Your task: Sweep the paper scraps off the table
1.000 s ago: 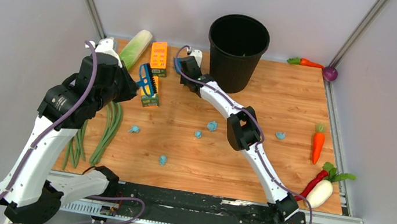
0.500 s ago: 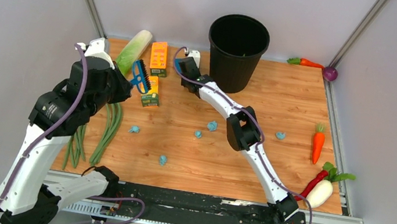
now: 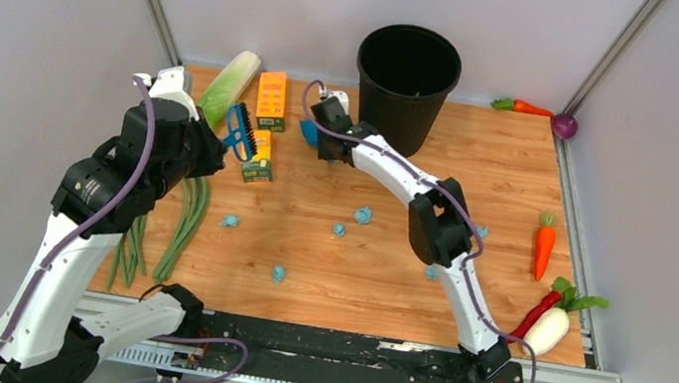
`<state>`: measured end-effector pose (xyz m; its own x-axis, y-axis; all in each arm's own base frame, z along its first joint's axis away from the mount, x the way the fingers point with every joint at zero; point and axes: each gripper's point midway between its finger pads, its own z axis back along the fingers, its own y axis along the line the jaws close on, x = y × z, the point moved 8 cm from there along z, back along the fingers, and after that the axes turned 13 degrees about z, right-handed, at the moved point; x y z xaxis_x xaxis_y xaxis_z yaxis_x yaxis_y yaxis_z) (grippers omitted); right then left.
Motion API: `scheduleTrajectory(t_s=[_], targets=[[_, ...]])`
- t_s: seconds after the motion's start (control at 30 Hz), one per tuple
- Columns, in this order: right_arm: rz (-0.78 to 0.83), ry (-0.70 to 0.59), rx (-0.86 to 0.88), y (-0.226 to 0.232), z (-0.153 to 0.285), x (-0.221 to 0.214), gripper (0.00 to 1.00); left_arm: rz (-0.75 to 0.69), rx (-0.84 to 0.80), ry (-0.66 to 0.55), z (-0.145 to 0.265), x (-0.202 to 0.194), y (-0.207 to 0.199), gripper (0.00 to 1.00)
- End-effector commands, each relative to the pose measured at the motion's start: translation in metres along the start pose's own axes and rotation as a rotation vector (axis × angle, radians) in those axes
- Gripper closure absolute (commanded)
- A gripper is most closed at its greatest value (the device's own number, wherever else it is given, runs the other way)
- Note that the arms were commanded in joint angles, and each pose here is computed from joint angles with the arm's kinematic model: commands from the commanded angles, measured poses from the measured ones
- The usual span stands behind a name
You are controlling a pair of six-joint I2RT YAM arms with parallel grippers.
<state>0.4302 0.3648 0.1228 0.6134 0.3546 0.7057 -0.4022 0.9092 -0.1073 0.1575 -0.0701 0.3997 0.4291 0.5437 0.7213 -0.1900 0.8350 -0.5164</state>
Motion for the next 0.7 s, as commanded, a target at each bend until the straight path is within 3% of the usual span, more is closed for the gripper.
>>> scheduleTrajectory(t_s=[0.0,0.23,0.43,0.67], targets=[[-0.015,-0.069,0.082,-0.003,0.078,0.028,1.00,-0.030,-0.059,-0.017,0.001,0.003,-0.004,1.00],[0.039,-0.078,0.209,0.007,0.162,0.009,1.00,-0.063,-0.136,0.055,0.002,-0.008,-0.007,1.00],[0.027,-0.117,0.326,-0.006,0.230,-0.007,0.99,-0.092,-0.162,0.050,-0.001,-0.015,-0.002,1.00],[0.073,-0.161,0.347,-0.035,0.300,-0.032,1.00,-0.134,-0.160,0.047,-0.007,-0.016,-0.001,1.00]])
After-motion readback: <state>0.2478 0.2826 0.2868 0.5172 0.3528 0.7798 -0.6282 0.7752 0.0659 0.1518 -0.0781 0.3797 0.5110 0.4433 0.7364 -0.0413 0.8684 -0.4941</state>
